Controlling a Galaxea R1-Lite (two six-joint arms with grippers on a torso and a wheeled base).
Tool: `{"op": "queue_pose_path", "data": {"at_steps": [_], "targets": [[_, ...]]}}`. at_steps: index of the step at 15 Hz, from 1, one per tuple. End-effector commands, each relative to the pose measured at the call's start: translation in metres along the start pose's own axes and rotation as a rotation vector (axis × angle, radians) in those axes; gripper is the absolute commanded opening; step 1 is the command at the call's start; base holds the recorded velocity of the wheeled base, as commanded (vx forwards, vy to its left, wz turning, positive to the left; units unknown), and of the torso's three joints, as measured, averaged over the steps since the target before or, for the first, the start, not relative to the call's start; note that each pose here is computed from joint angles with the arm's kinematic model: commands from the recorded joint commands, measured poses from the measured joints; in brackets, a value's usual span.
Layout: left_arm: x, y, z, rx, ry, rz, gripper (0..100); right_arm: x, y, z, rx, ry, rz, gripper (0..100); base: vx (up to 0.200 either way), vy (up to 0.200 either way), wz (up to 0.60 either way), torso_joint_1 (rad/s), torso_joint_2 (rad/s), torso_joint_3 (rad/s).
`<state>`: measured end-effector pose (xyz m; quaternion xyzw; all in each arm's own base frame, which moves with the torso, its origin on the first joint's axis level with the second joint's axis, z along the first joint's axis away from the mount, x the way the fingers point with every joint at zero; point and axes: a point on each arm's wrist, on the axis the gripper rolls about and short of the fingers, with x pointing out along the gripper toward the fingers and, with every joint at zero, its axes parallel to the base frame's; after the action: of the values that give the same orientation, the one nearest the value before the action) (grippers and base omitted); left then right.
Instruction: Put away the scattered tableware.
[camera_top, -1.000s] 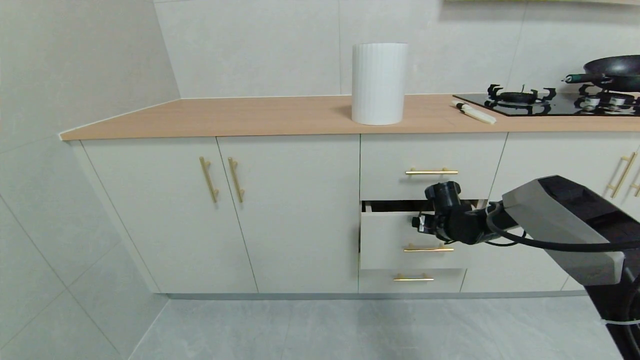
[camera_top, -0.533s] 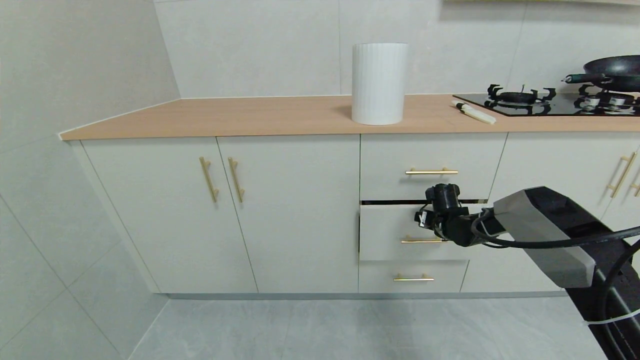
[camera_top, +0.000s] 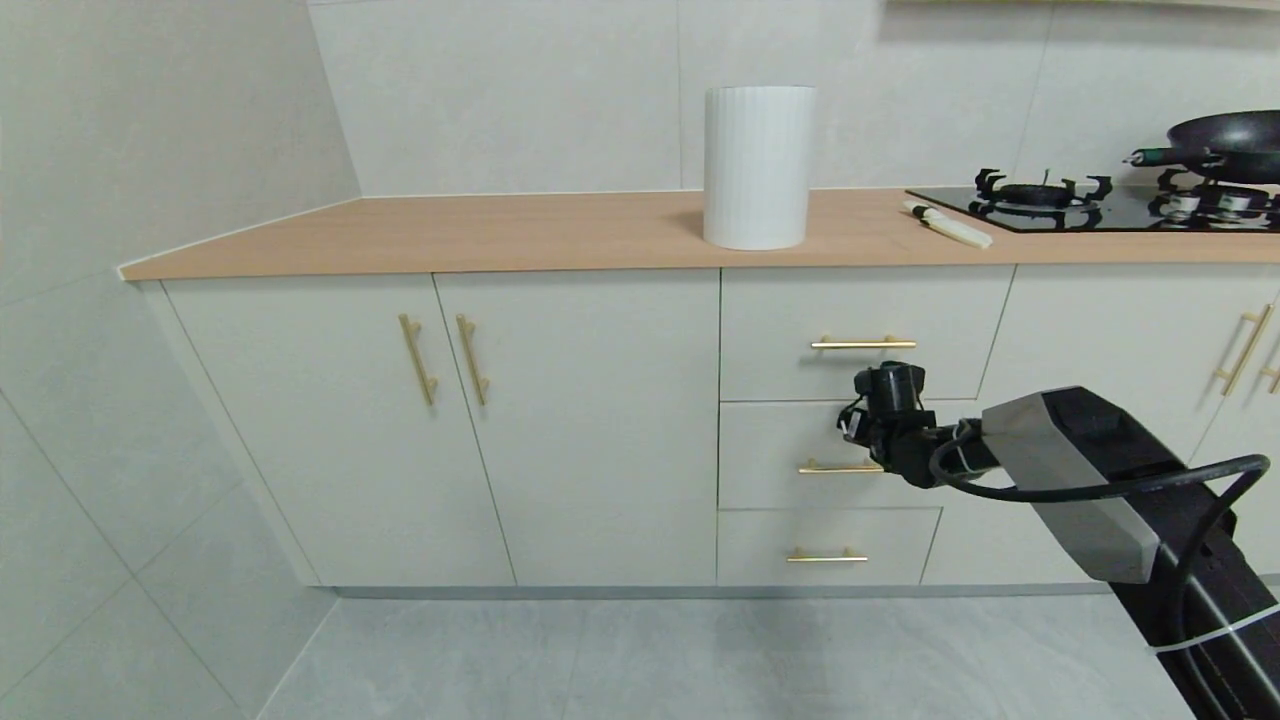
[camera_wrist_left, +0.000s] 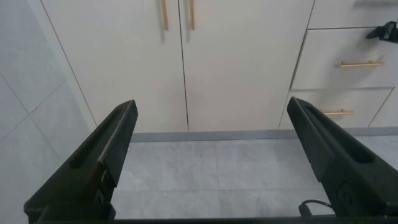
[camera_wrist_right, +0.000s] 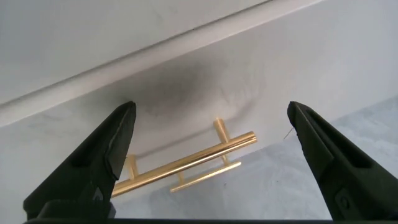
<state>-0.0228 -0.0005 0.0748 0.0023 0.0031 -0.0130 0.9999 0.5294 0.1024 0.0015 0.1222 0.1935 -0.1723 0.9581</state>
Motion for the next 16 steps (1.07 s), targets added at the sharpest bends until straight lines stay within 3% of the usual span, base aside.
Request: {"op": "queue_pose_path", "data": {"at_steps": [1, 7, 11, 16], "targets": [[0.000, 0.000, 0.000, 0.000, 0.000, 0.000, 100, 0.007, -0.001, 0.000, 0.016, -0.023, -0.013, 100, 0.000, 0.000, 0.00, 0.000, 0.00, 0.000], [0.000, 0.000, 0.000, 0.000, 0.000, 0.000, 100, -0.003, -0.003, 0.014, 0.043, -0.040, -0.044, 100, 0.000, 0.000, 0.00, 0.000, 0.00, 0.000], [0.000, 0.000, 0.000, 0.000, 0.000, 0.000, 100, -0.080, -0.023, 0.049, 0.013, 0.032, -0.033, 100, 0.000, 0.000, 0.00, 0.000, 0.00, 0.000], [0.000, 0.000, 0.000, 0.000, 0.000, 0.000, 100, -0.218, -0.071, 0.111, 0.041, -0.038, 0.008, 100, 0.000, 0.000, 0.00, 0.000, 0.00, 0.000]]}}
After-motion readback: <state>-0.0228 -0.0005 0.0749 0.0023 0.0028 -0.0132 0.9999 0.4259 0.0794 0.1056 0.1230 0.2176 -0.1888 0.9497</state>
